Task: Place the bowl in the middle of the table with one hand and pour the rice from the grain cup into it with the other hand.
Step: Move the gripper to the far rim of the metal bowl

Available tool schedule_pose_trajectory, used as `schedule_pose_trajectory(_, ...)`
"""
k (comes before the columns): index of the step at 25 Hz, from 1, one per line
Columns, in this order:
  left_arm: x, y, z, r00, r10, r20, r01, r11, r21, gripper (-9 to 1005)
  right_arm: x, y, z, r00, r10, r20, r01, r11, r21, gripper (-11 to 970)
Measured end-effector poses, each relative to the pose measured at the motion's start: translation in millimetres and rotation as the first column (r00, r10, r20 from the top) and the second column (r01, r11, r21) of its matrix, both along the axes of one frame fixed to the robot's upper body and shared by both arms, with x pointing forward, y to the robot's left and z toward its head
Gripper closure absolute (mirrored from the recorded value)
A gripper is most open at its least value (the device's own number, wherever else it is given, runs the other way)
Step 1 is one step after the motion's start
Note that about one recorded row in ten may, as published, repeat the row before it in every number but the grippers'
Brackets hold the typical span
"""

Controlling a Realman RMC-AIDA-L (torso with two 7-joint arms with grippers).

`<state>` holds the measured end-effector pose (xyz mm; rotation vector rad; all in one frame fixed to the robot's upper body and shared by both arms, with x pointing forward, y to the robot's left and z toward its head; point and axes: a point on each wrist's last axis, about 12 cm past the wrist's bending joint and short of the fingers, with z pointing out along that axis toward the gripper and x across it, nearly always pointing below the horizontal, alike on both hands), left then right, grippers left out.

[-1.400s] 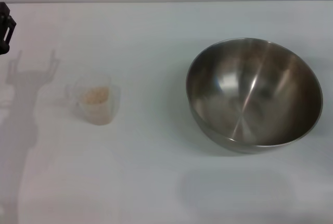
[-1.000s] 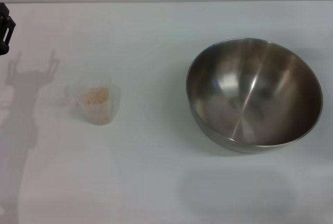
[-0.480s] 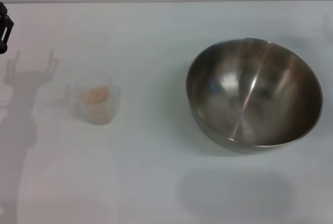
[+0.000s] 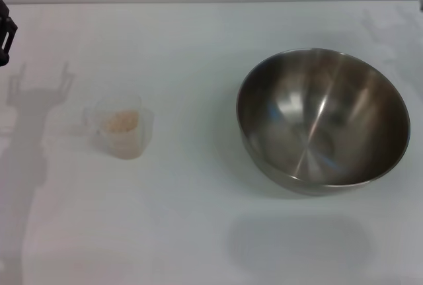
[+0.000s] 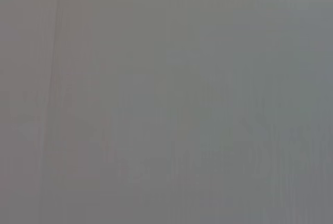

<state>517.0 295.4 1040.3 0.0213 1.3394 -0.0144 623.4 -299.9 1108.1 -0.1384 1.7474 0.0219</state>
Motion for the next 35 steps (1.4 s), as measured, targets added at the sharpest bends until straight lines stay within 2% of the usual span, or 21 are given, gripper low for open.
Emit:
schedule_pose_trajectory(4,0.2,1,-0.3,1.0,0.001,-0.003,-0.001,1.0,0.003,164,6.7,11,4.9,0.999,-0.021,-0.031,0.021,1.0,0.005,240)
schedule_pose_trajectory(5,0.3,1,-0.5,1.0,0.002,-0.005,-0.002,1.0,0.004,164,10.7,14,11.3,0.999,-0.04,-0.031,0.041,0.998,0.047,240)
schedule_pose_trajectory(9,0.9,2,0.0,1.0,0.004,-0.004,-0.004,1.0,0.005,164,16.7,22,23.3,0.997,-0.062,-0.037,0.065,0.995,0.08,240)
schedule_pose_trajectory(10,0.9,2,0.2,1.0,0.005,-0.002,-0.005,1.0,0.005,164,20.9,35,28.9,0.995,-0.068,-0.067,0.072,0.996,0.053,240)
schedule_pose_trajectory(14,0.8,3,0.2,1.0,0.005,-0.002,-0.005,1.0,0.006,164,26.6,52,34.4,0.988,-0.087,-0.127,0.088,0.996,0.001,239)
schedule_pose_trajectory(17,0.5,3,-0.3,1.0,0.007,-0.005,-0.007,1.0,0.009,164,30.1,62,42.0,0.98,-0.072,-0.183,0.075,0.997,0.005,238)
schedule_pose_trajectory(20,0.3,4,-0.9,1.0,0.008,-0.009,-0.008,1.0,0.01,164,27.9,69,58.4,0.971,0.001,-0.24,0.014,0.998,0.062,240)
schedule_pose_trajectory(22,0.2,4,-1.3,1.0,0.009,-0.011,-0.009,1.0,0.012,165,26.1,71,62.3,0.967,0.024,-0.254,-0.009,0.998,0.063,239)
schedule_pose_trajectory(25,-0.4,6,-1.8,1.0,0.012,-0.013,-0.012,1.0,0.017,165,17.4,72,70.3,0.93,0.114,-0.349,-0.099,0.993,0.06,239)
schedule_pose_trajectory(26,-0.4,6,-1.8,1.0,0.012,-0.013,-0.012,1.0,0.017,165,17.4,72,70.3,0.93,0.114,-0.349,-0.099,0.993,0.06,238)
schedule_pose_trajectory(30,-0.4,6,-1.7,1.0,0.013,-0.012,-0.013,1.0,0.018,165,6.7,63,75.8,0.864,0.198,-0.462,-0.186,0.98,0.072,239)
schedule_pose_trajectory(34,-0.4,7,-1.6,1.0,0.014,-0.011,-0.014,1.0,0.02,165,-5.9,50,83.4,0.775,0.271,-0.571,-0.257,0.96,0.107,239)
schedule_pose_trajectory(35,-0.4,7,-1.5,1.0,0.014,-0.011,-0.014,1.0,0.02,165,-11.5,43,87.6,0.735,0.294,-0.611,-0.279,0.953,0.122,240)
